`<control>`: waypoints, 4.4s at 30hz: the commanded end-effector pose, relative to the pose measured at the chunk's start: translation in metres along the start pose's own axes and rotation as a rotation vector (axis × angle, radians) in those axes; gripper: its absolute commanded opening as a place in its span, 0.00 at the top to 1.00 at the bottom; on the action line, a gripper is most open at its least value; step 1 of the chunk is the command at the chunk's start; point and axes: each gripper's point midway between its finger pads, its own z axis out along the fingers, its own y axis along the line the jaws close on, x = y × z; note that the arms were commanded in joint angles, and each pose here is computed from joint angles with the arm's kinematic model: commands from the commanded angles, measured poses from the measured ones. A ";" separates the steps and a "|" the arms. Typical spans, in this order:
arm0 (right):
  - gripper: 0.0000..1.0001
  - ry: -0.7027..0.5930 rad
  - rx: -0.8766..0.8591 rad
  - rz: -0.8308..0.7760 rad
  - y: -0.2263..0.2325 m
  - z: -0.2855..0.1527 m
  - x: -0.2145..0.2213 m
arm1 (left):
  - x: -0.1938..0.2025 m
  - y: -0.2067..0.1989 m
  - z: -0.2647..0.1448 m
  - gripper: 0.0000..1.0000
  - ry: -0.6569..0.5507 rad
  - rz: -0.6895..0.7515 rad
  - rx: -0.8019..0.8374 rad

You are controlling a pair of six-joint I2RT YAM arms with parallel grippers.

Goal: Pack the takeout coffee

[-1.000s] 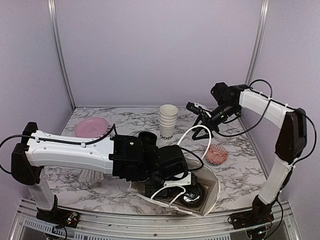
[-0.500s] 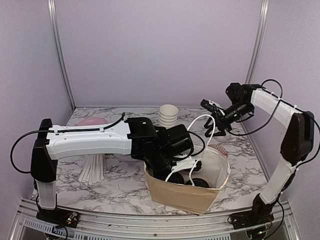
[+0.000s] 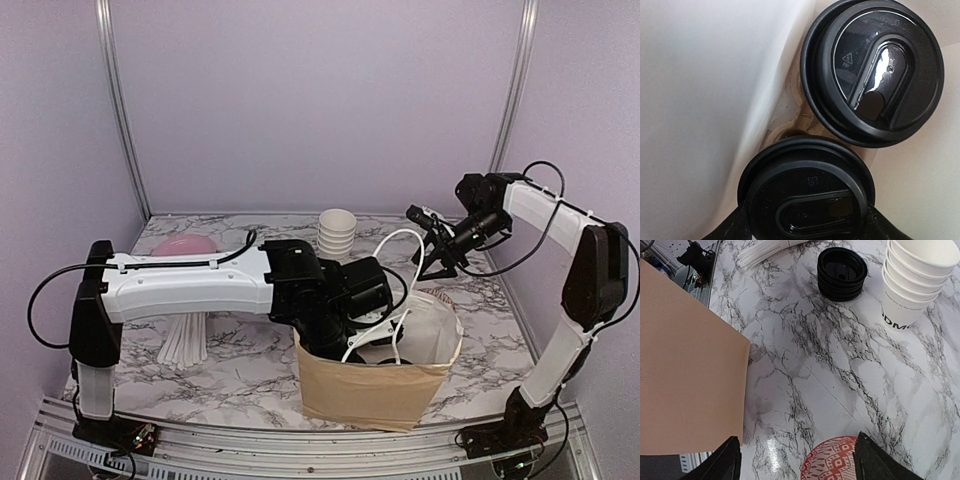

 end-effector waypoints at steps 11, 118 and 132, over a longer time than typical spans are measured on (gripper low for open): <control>0.25 0.003 0.062 -0.012 0.004 -0.013 -0.004 | 0.011 0.008 0.023 0.40 0.109 -0.040 -0.116; 0.59 -0.037 0.156 -0.357 0.117 -0.002 -0.111 | 0.302 0.245 -0.071 0.59 0.125 -0.327 -0.809; 0.58 -0.093 0.206 -0.404 0.135 -0.025 -0.110 | 0.307 0.254 -0.051 0.59 0.200 -0.274 -0.808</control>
